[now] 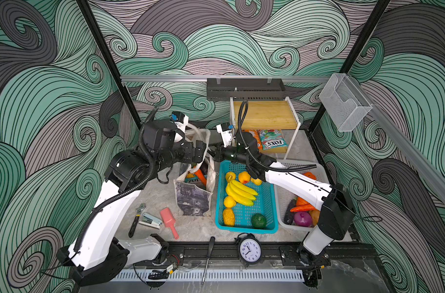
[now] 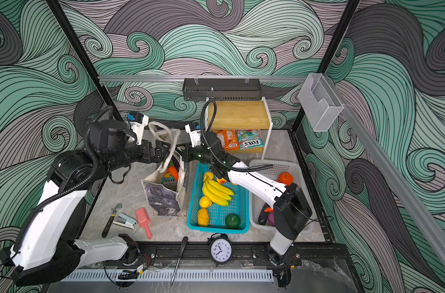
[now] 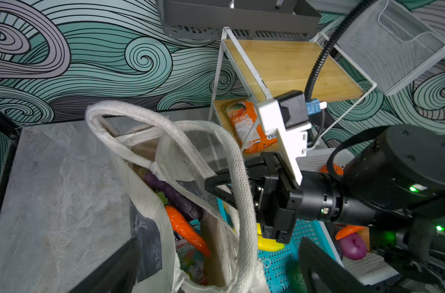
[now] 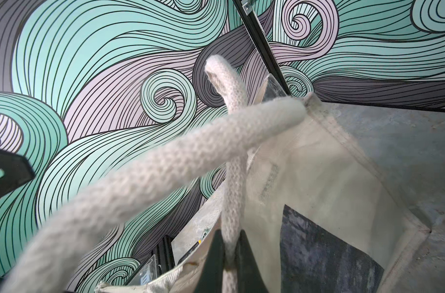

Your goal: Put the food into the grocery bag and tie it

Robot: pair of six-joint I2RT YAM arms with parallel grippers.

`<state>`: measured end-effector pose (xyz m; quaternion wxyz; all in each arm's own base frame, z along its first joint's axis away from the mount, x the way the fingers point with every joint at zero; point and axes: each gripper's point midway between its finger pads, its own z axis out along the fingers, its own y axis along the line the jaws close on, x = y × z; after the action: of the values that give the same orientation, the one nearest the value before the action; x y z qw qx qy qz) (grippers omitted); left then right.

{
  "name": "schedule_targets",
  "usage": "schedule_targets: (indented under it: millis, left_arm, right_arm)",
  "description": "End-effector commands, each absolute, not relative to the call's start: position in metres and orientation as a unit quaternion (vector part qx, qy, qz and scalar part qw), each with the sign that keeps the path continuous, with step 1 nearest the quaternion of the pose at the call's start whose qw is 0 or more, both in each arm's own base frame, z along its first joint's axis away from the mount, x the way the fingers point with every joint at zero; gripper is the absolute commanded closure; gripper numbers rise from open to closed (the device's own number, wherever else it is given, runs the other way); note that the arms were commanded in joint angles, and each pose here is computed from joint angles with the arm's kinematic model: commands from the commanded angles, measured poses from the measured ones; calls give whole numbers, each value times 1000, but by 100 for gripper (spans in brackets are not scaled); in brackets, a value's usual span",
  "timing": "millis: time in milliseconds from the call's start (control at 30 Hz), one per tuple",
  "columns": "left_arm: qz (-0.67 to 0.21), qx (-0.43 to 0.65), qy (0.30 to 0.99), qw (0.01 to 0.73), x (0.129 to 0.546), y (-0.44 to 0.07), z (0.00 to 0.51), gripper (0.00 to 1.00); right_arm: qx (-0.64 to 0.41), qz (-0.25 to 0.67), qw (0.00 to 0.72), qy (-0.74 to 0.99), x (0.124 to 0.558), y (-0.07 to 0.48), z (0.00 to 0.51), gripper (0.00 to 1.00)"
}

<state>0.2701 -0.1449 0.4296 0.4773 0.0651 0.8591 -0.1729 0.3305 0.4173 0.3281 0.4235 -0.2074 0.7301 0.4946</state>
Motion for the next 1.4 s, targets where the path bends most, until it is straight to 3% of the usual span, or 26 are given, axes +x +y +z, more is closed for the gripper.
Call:
schedule_targets:
  millis: [0,167,400,733,800,867,967,1100,1133,1267,1367]
  left_arm:
    - [-247,-5,825,508,287,-145,450,1]
    - [-314,-102,799,502,311,-118,446,1]
    - [-450,-148,753,457,353,-148,437,1]
    - [-388,-191,775,461,373,-131,400,5]
    - [-370,-195,783,460,380,-127,391,15]
    - [-365,-195,789,454,384,-128,384,34]
    - [-360,-188,789,461,388,-128,387,51]
    - [-351,-163,800,459,392,-132,392,91]
    - [-354,-157,801,456,391,-134,394,96]
    - [-369,-146,793,462,382,-136,407,100]
    - [-383,-138,788,461,372,-139,416,100]
  right_arm:
    - [-234,514,439,699,311,411,354,100]
    - [-256,514,450,684,297,402,361,100]
    - [-313,522,444,657,273,402,364,100]
    - [-339,527,456,632,255,392,369,100]
    - [-343,533,454,626,251,391,369,100]
    - [-346,534,451,626,249,391,367,100]
    - [-351,531,448,627,247,390,363,100]
    - [-352,527,451,629,248,389,362,100]
    - [-350,526,450,631,248,389,361,100]
    - [-334,538,444,634,252,383,364,98]
    - [-322,554,448,623,254,373,374,83]
